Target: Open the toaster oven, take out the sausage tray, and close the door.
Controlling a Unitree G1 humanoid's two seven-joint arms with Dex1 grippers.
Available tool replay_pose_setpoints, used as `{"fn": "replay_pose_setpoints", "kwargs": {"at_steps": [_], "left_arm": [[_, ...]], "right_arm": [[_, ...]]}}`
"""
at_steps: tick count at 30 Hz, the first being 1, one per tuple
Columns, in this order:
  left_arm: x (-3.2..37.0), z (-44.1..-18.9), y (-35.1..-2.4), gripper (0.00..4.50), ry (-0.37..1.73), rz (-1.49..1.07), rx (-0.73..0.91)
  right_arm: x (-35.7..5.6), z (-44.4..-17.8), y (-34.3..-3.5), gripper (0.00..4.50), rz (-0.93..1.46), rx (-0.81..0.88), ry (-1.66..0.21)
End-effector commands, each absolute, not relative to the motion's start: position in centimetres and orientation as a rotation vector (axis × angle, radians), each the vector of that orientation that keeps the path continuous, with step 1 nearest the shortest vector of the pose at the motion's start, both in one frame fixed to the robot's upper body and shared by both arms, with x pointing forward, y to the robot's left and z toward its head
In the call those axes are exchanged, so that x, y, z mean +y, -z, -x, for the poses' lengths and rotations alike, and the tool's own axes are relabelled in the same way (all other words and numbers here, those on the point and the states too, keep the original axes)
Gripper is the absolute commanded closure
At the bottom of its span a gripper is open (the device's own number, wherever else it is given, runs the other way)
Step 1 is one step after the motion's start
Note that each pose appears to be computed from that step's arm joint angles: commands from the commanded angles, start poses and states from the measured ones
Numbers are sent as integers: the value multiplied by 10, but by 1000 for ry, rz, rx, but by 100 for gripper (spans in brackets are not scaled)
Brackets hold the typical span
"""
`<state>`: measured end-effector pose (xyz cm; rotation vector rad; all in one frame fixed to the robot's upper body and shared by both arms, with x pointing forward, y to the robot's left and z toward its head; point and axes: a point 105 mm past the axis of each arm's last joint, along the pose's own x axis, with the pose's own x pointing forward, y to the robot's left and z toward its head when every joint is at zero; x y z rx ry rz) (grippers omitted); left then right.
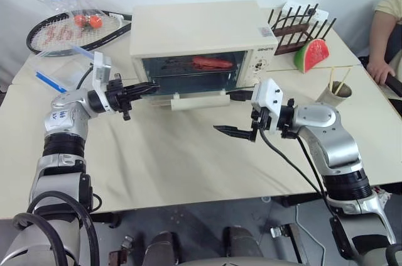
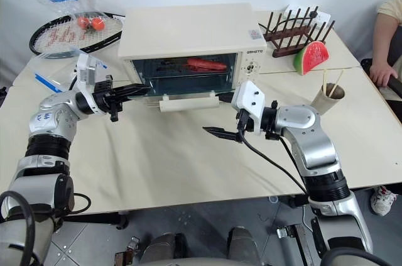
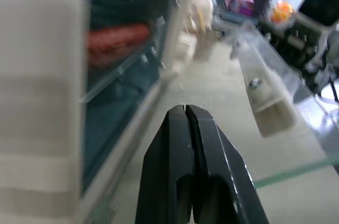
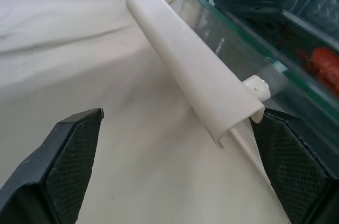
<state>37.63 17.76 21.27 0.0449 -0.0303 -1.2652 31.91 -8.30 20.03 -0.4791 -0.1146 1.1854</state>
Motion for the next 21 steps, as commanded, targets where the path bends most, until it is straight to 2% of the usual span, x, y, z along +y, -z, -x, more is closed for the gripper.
{"fn": "replay_pose_setpoints", "kwargs": {"at_steps": [1,4,10,16,21], "left_arm": [[165,-376,-203,446,1328,-134,38],[163,-376,-203,446,1342,-144,42],[160,-382,-206,446,1330,-157,21],[157,-384,-207,446,1333,-174,21],[152,-378,-195,446,1397,-204,76]], "right_arm": [[-74,-298,-187,0,533,-36,-1266],[-80,-295,-180,0,554,32,-1249],[-106,-295,-150,0,714,269,-1199],[-107,-304,-149,0,683,301,-1147],[-122,-278,-145,0,702,401,-1218]]}}
